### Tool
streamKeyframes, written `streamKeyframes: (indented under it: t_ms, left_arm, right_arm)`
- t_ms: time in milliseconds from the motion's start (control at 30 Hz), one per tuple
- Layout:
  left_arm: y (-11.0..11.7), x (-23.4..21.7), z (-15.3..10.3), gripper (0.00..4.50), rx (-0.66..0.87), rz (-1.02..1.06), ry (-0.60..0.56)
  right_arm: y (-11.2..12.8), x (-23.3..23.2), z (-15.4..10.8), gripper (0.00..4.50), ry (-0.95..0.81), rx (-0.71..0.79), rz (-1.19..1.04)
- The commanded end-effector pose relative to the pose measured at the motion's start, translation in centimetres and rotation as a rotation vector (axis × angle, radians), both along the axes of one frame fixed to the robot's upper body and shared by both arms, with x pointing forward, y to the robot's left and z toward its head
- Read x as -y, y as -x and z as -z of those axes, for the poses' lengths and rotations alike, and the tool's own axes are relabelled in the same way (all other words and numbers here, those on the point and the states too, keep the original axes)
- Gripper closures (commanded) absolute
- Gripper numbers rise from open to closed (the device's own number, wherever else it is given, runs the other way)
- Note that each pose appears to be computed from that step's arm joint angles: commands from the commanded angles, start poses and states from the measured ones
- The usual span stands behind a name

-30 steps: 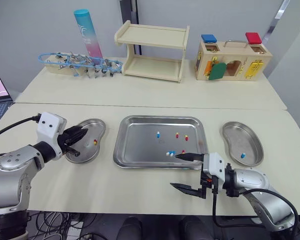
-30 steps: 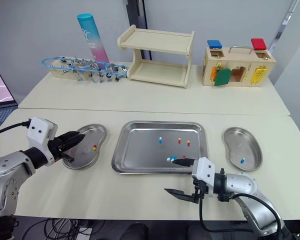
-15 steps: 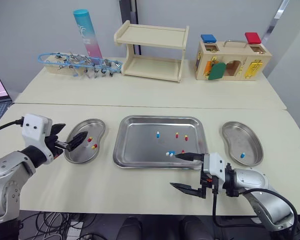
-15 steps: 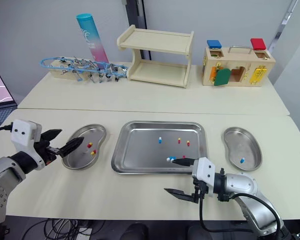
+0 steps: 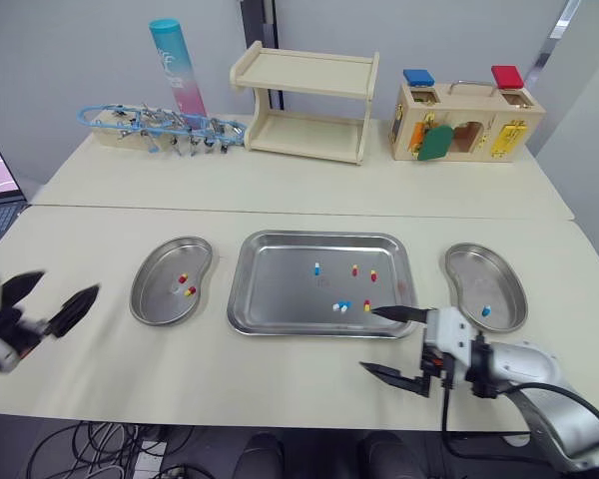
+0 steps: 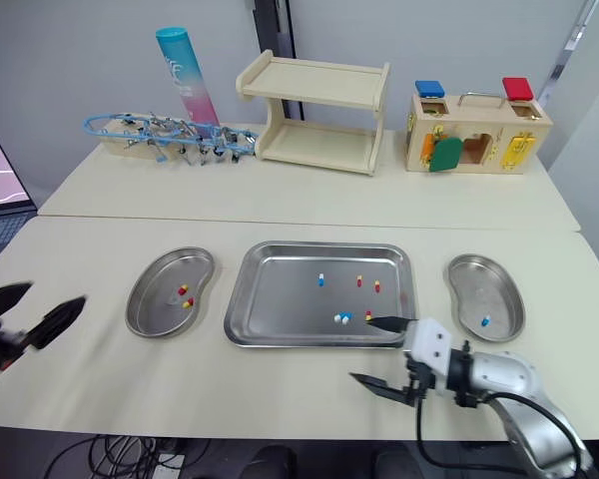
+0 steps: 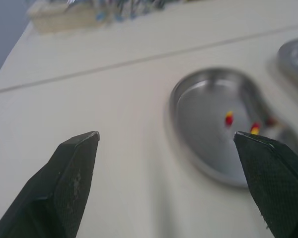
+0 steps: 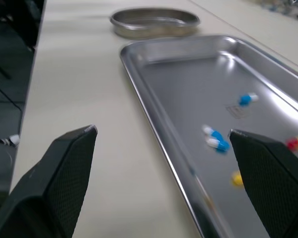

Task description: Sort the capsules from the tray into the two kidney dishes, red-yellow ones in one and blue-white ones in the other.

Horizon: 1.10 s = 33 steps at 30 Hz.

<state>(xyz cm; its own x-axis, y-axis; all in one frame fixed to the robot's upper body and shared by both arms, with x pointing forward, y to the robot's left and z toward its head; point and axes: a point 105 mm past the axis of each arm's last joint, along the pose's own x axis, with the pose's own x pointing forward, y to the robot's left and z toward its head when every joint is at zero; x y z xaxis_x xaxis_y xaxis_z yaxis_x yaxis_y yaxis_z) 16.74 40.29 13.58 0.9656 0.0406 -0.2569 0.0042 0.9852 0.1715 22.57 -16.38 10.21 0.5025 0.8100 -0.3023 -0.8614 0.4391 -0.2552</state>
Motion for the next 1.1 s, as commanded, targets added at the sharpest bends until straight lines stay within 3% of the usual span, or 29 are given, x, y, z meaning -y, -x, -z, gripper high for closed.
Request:
streamKeyframes:
  t_ms: [33, 200, 433, 700, 867, 967, 1100]
  left_arm:
    - [2.1, -1.3, 0.2, 0.02, 0.027, -0.044, -0.012]
    - [4.1, -1.5, 2.4, 0.02, -0.039, -0.041, -0.013]
    - [3.2, 0.7, 2.9, 0.02, -0.051, 0.113, 0.007]
    - [3.4, 2.0, 3.4, 0.02, -0.077, 0.192, 0.032]
    - [2.5, 6.2, 3.2, 0.02, -0.072, 0.390, 0.047]
    - [1.0, 10.5, 3.0, 0.02, -0.042, 0.557, 0.085]
    - [0.8, 15.6, 3.1, 0.02, -0.018, 0.779, 0.136]
  right_arm:
    - [-0.2, 2.9, -2.2, 0.00, 0.012, 0.057, 0.051]
    - [0.3, 8.2, -2.3, 0.00, 0.136, 0.033, 0.129]
    - [1.1, 13.7, -2.0, 0.00, 0.209, -0.015, 0.270]
    - [1.1, 14.9, -2.1, 0.00, 0.208, -0.025, 0.346]
    - [1.1, 15.0, -2.0, 0.00, 0.200, -0.047, 0.365]
    - [1.2, 15.1, -2.0, 0.00, 0.196, -0.060, 0.373]
    - [1.8, 16.0, -1.8, 0.00, 0.206, -0.081, 0.399]
